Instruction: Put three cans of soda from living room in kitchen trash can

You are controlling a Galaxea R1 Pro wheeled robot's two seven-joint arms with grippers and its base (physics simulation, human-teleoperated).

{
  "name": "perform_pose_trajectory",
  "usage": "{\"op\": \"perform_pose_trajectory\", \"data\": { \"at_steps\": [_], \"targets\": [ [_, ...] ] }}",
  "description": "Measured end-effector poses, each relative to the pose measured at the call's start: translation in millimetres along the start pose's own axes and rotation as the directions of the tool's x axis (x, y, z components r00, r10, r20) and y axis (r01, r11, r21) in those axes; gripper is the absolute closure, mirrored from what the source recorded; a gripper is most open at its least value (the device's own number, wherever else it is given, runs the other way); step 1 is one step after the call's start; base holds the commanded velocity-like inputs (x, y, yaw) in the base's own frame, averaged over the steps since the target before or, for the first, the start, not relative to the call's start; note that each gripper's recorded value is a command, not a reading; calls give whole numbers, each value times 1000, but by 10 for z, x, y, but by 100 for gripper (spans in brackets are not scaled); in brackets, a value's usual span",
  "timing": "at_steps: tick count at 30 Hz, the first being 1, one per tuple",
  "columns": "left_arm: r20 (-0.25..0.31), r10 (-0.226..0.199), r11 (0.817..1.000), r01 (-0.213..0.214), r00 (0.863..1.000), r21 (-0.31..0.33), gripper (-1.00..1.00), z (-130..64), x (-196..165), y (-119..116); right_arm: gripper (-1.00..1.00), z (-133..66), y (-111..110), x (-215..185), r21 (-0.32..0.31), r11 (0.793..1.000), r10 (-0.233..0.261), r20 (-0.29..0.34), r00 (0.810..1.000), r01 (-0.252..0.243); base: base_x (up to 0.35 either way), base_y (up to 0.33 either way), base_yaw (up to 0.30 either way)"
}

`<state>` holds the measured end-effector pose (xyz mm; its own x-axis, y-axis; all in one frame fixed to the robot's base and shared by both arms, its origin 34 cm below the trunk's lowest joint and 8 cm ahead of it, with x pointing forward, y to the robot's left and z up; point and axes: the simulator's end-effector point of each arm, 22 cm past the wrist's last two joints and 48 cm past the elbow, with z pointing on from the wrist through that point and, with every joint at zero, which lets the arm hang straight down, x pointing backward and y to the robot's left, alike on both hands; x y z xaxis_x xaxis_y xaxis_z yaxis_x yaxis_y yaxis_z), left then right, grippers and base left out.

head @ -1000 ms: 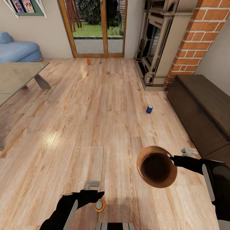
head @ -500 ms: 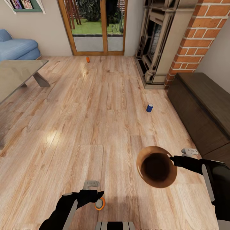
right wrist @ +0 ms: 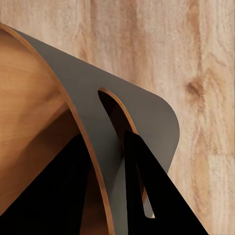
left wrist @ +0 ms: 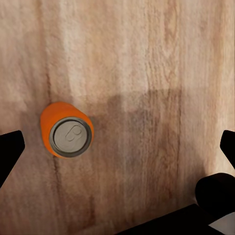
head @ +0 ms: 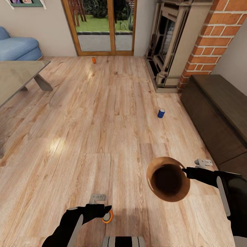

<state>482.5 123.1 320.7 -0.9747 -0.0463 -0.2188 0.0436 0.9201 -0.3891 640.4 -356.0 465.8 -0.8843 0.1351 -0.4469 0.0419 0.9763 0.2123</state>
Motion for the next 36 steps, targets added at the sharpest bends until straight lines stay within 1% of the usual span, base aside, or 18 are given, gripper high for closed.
{"op": "perform_pose_trajectory", "data": {
  "at_steps": [19, 22, 24, 30, 36],
  "targets": [
    [-23, -11, 1000, 11, 1000, -4, -100, 78, 111, 55, 100, 116, -48, 123, 7, 1000, 5, -31, 999, -5, 0, 0, 0],
    [-6, -10, 1000, 10, 1000, -3, -100, 98, 97, 73, 100, 134, -57, 143, 9, 1000, 5, -36, 999, -5, 0, 0, 0],
    [-5, -11, 1000, 11, 1000, -6, -100, 129, 138, 94, 100, 146, -57, 157, 8, 1000, 6, -40, 999, -6, 0, 0, 0],
    [-38, -17, 1000, 17, 999, -15, -100, 203, 330, 164, 100, 185, -66, 199, 10, 1000, 6, -50, 999, -6, 0, 0, 0],
    [-32, -13, 1000, 13, 999, -20, -100, 228, 351, 208, 100, 223, -63, 240, 8, 1000, 8, -60, 998, -8, 0, 0, 0]
  ]
}}
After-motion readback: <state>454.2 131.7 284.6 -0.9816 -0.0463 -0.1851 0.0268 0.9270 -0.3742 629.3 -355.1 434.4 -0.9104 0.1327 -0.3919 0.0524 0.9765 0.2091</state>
